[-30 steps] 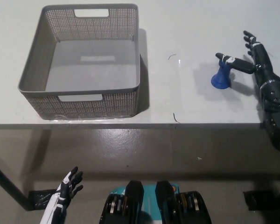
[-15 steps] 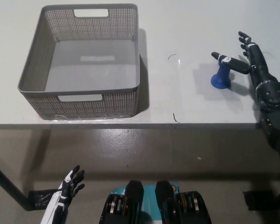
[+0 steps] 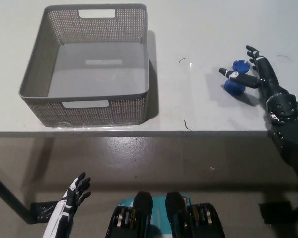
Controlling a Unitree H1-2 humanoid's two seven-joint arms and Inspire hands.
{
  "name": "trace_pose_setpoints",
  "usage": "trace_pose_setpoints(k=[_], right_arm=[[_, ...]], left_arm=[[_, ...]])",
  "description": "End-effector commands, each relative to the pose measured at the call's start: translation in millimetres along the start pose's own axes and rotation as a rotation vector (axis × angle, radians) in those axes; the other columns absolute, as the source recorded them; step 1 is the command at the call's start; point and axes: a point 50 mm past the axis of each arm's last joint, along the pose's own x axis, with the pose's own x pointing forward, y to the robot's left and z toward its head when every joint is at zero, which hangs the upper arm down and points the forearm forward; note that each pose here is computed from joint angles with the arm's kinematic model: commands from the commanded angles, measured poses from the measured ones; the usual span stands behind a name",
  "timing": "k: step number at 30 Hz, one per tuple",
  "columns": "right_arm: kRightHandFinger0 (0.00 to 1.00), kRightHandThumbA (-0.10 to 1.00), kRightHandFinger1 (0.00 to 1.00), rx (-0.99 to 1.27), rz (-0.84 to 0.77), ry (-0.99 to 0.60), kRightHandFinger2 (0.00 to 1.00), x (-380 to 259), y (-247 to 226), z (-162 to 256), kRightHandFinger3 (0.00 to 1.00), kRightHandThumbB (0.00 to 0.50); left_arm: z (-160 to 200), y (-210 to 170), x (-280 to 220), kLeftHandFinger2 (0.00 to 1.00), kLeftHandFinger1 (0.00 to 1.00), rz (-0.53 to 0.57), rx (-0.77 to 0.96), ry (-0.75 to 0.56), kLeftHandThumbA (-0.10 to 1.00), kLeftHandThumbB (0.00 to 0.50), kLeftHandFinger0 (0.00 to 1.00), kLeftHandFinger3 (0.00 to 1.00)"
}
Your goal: Use the right hand to pick up a chess pieces and put it into a container on the left hand side
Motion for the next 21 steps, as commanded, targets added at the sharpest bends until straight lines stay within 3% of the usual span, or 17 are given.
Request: trace_pose_setpoints(k=[1, 6, 14, 17, 19, 20, 21], right_arm=[[1.00, 0.99, 1.00, -0.027, -0.019, -0.047, 1.00, 5.3, -7.8, 14.6, 1.00, 0.387], [1.00, 0.98, 1.00, -0.015, -0.017, 0.005, 1.00, 2.2, -5.2, 2.8, 1.00, 0.415], [1.00, 0.95, 1.00, 0.011, 0.000, 0.043, 1.00, 0.0, -3.2, -5.3, 1.00, 0.402], [1.00, 0.90, 1.00, 0.036, 0.003, 0.053, 1.00, 0.1, -2.1, -5.6, 1.00, 0.395], [1.00, 0.78, 1.00, 0.006, -0.041, 0.044, 1.00, 2.3, -2.6, 0.8, 1.00, 0.357], [0.57, 0.59, 0.56, 0.000, -0.088, 0.032, 0.65, 2.8, -2.2, 4.0, 0.79, 0.330], [0.36, 0.52, 0.38, -0.001, -0.108, 0.027, 0.49, 3.2, -2.3, 5.8, 0.61, 0.321]], left_arm=[[5.6, 1.7, 4.3, 1.00, 1.00, -0.009, 0.011, -0.029, 1.00, 0.217, 1.00, 1.00], [5.8, 1.6, 2.7, 1.00, 1.00, -0.009, 0.004, -0.030, 1.00, 0.229, 1.00, 1.00], [8.7, 2.9, 8.6, 1.00, 1.00, -0.017, 0.006, -0.037, 1.00, 0.218, 1.00, 1.00], [10.6, 3.7, 10.5, 1.00, 1.00, -0.017, 0.009, -0.037, 1.00, 0.221, 1.00, 1.00], [11.2, 4.2, 13.9, 1.00, 1.00, -0.018, 0.012, -0.047, 1.00, 0.229, 1.00, 1.00], [11.1, 4.4, 13.9, 1.00, 1.00, -0.022, 0.014, -0.049, 1.00, 0.225, 1.00, 1.00], [11.6, 4.7, 14.8, 1.00, 1.00, -0.025, 0.016, -0.051, 1.00, 0.225, 1.00, 1.00]])
